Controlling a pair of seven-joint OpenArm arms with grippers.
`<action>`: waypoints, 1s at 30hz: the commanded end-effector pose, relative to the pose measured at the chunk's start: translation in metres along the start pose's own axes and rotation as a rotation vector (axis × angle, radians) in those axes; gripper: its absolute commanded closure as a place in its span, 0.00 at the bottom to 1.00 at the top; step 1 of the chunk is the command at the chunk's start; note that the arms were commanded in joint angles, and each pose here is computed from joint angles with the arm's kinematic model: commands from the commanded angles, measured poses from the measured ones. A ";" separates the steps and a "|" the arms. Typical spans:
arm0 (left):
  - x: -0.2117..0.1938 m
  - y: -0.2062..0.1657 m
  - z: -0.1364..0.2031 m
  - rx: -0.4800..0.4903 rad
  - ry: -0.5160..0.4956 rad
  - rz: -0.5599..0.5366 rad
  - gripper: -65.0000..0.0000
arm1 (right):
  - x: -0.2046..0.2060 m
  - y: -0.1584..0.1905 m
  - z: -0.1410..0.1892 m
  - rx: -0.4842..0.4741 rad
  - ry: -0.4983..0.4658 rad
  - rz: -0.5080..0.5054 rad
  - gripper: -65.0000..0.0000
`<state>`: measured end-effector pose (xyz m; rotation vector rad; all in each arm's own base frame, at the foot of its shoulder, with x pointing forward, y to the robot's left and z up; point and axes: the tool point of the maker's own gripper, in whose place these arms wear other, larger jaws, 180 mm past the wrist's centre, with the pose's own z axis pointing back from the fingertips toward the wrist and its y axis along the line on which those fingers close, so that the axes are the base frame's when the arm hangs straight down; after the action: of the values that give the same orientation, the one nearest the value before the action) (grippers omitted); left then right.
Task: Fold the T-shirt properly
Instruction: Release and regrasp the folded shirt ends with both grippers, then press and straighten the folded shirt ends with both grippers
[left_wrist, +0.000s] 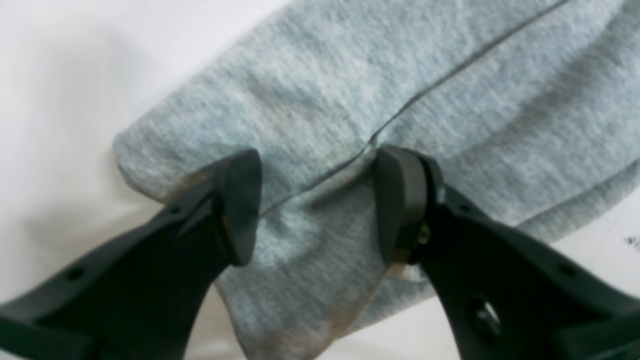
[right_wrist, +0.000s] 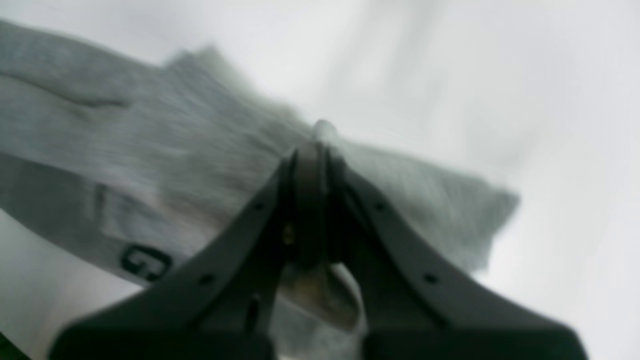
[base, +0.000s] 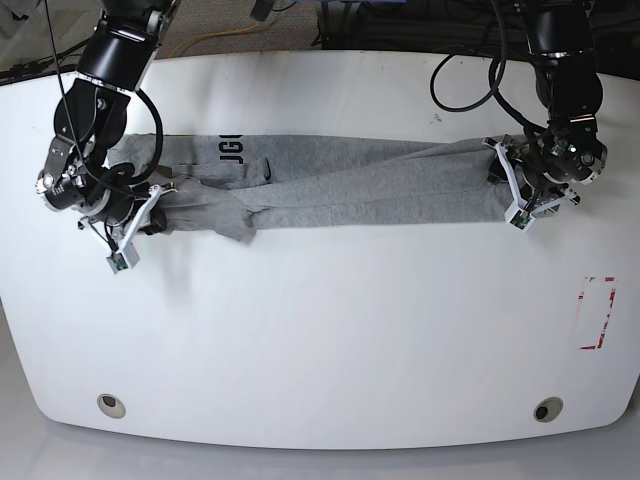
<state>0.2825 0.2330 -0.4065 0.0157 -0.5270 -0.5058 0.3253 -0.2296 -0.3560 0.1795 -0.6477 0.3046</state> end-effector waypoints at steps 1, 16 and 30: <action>-0.002 0.015 0.006 0.033 0.014 -0.021 0.50 | 0.005 -0.017 0.012 -0.044 -0.032 -0.011 1.00; 0.033 0.018 0.017 0.033 -0.092 -0.019 0.49 | -0.034 -0.047 0.031 -0.114 -0.014 -0.094 0.28; 0.075 0.037 0.071 -0.002 -0.366 0.148 0.25 | -0.027 0.032 0.024 0.109 -0.061 -0.123 0.27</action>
<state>0.3169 0.2230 -0.3230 -0.1281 -0.8384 -0.4041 0.2761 -0.2182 -0.3506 0.3099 -0.6731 0.2009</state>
